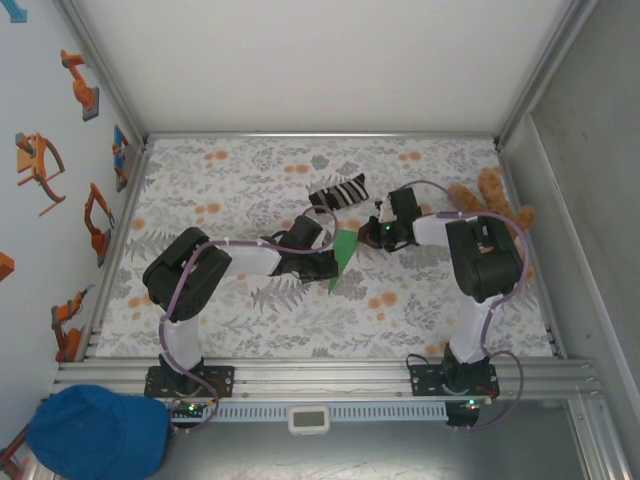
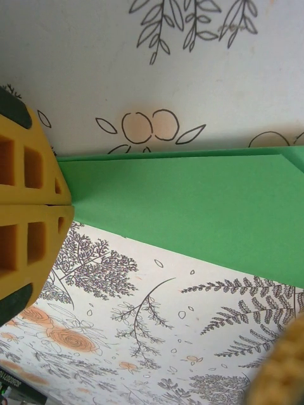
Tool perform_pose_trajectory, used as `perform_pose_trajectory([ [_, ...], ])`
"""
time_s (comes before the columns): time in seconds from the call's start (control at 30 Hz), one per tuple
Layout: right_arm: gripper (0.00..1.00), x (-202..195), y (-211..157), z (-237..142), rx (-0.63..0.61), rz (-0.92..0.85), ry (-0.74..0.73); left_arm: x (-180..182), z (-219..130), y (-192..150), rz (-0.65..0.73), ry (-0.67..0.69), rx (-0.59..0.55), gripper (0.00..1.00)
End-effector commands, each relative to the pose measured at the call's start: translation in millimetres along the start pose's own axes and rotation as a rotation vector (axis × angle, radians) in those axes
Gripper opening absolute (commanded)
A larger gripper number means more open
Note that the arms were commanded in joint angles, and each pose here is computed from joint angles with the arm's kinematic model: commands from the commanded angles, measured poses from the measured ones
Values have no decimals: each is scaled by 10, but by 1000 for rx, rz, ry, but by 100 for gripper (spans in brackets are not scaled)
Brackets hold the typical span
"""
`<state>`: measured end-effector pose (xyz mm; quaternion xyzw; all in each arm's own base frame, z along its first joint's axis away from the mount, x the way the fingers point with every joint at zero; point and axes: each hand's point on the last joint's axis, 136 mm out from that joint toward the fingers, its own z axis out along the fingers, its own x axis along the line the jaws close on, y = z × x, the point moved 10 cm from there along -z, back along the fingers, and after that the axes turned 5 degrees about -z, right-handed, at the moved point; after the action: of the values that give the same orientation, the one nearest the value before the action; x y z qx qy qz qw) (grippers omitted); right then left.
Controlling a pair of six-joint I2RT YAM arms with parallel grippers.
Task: Fold a paper plane with a square sheet of paper (pick it up from the middle)
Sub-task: Fold the wing for the fifth time at the center of the table.
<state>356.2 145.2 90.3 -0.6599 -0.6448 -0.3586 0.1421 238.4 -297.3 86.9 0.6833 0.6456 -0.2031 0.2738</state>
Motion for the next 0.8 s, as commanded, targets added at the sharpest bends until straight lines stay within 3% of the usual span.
perform_pose_trajectory([
  [0.0,0,-159,183,-56,-55,-6,-113,586,127,-466,-115,274,211,0],
  [0.13,0,-84,317,-294,-107,-10,-109,436,108,-371,-73,208,184,1],
  [0.33,0,218,288,-737,-161,-51,-120,-153,-68,58,45,29,91,13],
  [0.47,11,286,129,-972,-186,-27,-186,-421,-395,307,51,-111,-29,26],
  [0.63,33,423,-53,-1131,-184,-39,-313,-242,-820,402,6,-81,-152,41],
  [0.77,39,640,-140,-1085,-146,-87,-410,36,-1120,413,-41,4,-249,52],
])
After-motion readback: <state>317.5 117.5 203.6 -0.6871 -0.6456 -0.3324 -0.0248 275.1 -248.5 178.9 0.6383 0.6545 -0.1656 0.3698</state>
